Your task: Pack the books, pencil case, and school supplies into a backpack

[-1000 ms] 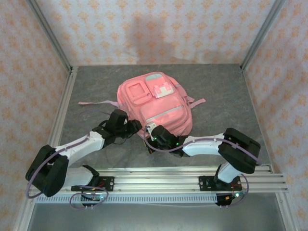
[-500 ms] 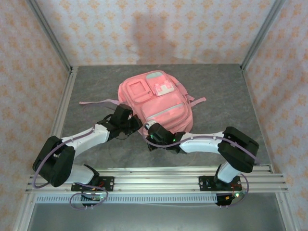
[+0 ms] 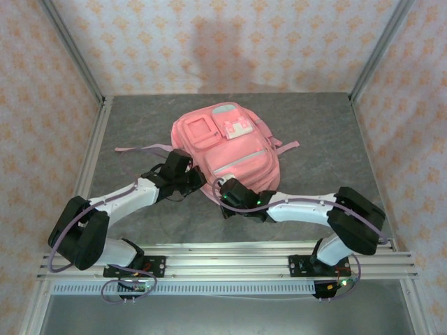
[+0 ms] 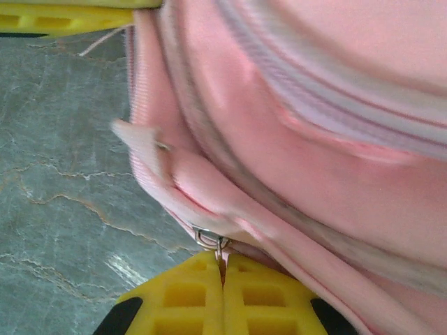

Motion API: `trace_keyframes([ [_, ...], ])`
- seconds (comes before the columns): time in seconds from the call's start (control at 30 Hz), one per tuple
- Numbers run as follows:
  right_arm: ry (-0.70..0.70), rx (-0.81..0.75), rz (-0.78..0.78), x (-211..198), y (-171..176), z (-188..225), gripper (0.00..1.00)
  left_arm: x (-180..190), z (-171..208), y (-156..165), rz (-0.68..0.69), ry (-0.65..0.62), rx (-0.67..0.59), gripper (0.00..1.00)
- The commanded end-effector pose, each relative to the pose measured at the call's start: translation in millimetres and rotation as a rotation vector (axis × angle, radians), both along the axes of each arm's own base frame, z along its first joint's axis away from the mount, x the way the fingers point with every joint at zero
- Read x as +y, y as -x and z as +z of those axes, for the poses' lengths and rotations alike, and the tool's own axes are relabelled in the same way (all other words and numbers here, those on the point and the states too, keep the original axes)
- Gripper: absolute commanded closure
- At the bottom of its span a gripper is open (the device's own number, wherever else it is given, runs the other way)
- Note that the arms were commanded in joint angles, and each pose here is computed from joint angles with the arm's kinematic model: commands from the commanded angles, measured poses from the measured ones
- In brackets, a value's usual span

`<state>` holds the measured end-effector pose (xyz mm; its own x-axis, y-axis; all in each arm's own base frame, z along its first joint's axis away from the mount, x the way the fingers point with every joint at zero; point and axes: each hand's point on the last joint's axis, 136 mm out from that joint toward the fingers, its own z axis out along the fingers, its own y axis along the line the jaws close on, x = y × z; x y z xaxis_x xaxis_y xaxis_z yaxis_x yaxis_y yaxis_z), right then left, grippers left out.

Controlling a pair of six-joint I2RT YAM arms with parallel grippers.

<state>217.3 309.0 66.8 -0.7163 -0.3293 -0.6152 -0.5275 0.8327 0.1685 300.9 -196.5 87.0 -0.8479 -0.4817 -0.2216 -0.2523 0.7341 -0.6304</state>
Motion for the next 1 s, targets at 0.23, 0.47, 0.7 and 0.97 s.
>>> trace_keyframes([
  [0.23,0.087,0.008,-0.01,-36,5,-7,1.0,19,16,-16,0.021,-0.094,-0.038,1.0],
  [0.47,-0.03,0.002,0.019,-14,3,8,1.0,37,57,4,-0.01,-0.174,-0.057,0.69],
  [0.7,-0.129,0.037,0.008,6,0,8,1.0,47,44,47,0.074,-0.04,-0.023,0.53],
  [0.97,-0.18,0.063,-0.004,20,-3,7,1.0,25,39,46,0.207,0.244,-0.097,0.4],
])
